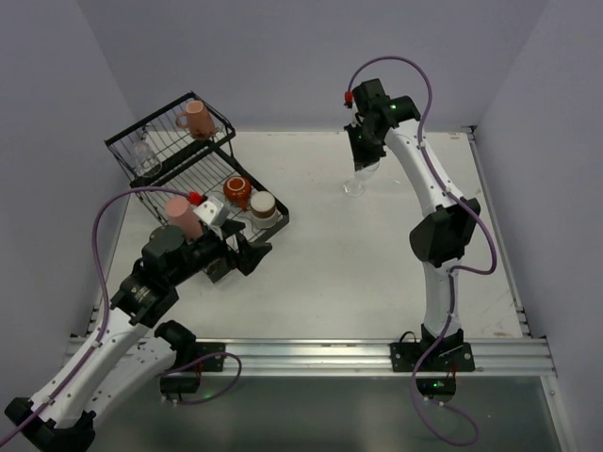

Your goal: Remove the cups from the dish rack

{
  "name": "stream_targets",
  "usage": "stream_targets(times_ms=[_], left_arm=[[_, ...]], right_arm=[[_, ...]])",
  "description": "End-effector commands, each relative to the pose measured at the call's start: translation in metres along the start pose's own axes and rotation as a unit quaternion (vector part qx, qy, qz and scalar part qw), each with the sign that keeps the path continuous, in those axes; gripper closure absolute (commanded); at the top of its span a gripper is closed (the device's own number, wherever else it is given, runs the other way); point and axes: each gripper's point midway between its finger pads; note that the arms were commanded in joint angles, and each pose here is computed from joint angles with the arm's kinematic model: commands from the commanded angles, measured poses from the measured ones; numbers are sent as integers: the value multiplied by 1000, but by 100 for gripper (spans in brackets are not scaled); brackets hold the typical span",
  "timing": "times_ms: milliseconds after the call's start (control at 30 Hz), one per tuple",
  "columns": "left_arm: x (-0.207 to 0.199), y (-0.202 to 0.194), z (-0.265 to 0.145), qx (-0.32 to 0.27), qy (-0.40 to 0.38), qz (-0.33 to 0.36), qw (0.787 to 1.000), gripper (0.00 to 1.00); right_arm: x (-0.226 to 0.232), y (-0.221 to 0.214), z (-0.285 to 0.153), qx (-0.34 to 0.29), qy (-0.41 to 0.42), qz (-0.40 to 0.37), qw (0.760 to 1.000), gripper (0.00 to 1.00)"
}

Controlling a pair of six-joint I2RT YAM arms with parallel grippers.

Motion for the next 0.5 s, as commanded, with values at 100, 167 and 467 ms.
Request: stream_targets(times_ms=[100, 167, 467], left_arm=[[4, 5, 1, -7, 8, 9, 1000, 0], [5, 5, 1, -6, 10, 8, 1000, 0], [11, 3, 5, -1, 20, 3, 1000, 0]], right_arm=[[-5, 31, -13, -61, -1, -10, 998, 75], [-5, 37, -14, -72, -3, -9, 997, 64], [-2, 61, -30, -131, 6, -7, 991, 45]])
Point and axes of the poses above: each gripper's point midway between its finger pads, its own z axis out along the fingers, its own x axis along the line the jaws close on, y = z × x, and after that the axes turned 5 degrees about -z, right-handed
